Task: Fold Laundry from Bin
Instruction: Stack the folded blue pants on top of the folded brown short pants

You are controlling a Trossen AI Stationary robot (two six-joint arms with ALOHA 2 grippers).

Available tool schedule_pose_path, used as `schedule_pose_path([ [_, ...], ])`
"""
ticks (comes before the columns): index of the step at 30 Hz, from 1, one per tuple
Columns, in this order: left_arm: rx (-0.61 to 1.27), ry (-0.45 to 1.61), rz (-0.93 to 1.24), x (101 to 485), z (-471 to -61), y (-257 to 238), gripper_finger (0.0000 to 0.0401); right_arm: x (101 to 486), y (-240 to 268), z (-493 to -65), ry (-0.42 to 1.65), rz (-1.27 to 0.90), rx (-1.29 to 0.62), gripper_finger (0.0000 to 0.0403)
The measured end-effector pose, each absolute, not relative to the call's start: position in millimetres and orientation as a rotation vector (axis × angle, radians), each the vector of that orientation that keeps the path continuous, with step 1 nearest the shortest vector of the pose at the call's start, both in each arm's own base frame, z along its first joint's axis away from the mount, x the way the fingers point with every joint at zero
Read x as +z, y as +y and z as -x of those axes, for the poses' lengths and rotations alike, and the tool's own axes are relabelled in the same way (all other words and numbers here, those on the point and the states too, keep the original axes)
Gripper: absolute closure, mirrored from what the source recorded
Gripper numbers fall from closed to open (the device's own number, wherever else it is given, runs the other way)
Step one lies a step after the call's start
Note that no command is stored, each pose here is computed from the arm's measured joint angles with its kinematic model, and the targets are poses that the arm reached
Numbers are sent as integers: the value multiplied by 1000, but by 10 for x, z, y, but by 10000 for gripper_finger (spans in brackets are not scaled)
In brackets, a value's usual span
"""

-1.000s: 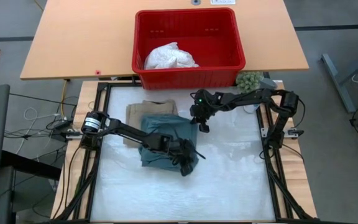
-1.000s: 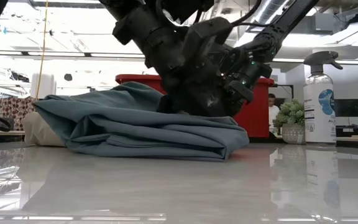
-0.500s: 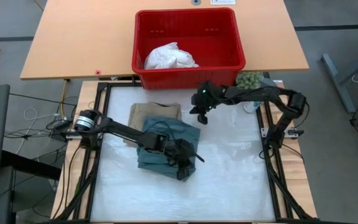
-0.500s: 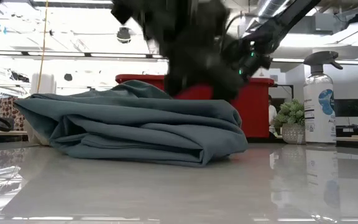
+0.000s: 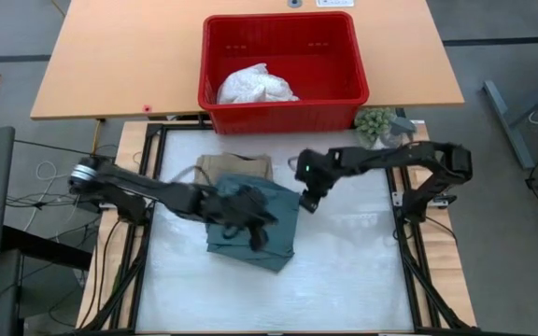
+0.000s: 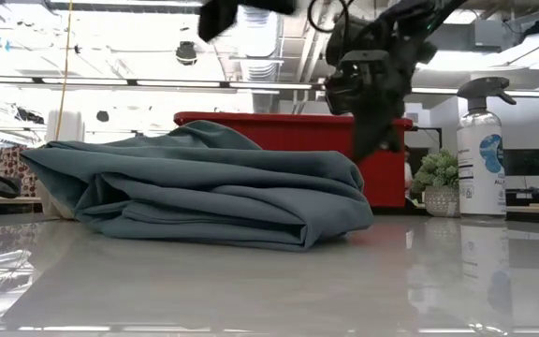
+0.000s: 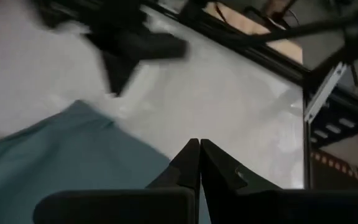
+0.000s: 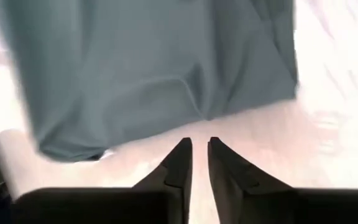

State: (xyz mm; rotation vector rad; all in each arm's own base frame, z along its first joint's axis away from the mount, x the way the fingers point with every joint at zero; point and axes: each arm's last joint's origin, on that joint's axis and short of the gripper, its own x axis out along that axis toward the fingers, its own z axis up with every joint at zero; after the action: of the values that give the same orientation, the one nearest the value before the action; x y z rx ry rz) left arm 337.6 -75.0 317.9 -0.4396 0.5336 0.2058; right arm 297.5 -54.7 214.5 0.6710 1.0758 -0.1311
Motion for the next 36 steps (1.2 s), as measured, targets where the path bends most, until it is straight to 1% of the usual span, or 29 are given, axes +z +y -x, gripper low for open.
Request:
schedule_pose_path([
  [2, 248, 541, 466, 3339, -3165, -674, 401, 2148, -421, -2982, 1086, -663, -207, 317],
  [4, 315, 566, 478, 3471, -2916, -587, 397, 2179, -305, -3006, 1051, -685, -280, 304],
  [7, 428, 585, 491, 3604, -2579, -480, 376, 2201, -151, -3043, 1003, -776, -360, 273],
  [10, 473, 575, 530, 3701, -2361, -423, 336, 2128, 17, -3111, 954, -886, -367, 222],
  [14, 434, 590, 587, 3740, -2273, -440, 266, 1986, 189, -3084, 887, -1001, -441, 144],
  [16, 443, 631, 629, 3704, -2259, -450, 234, 1898, 235, -3036, 864, -1042, -521, 114],
  [18, 514, 651, 660, 3652, -2228, -460, 208, 1831, 270, -2998, 828, -1067, -589, 95],
  [21, 604, 628, 684, 3505, -2189, -508, 189, 1780, 280, -2997, 726, -1131, -622, 83],
  [24, 636, 634, 754, 3297, -2099, -551, 187, 1711, 282, -2969, 687, -1145, -645, 81],
  [27, 647, 607, 844, 3061, -2093, -583, 186, 1670, 237, -2959, 640, -1158, -658, 81],
  [31, 714, 647, 916, 2702, -2044, -615, 186, 1598, 181, -2919, 638, -1161, -679, 81],
  [36, 789, 738, 1017, 2384, -1931, -653, 186, 1605, 180, -2925, 645, -1130, -655, 81],
])
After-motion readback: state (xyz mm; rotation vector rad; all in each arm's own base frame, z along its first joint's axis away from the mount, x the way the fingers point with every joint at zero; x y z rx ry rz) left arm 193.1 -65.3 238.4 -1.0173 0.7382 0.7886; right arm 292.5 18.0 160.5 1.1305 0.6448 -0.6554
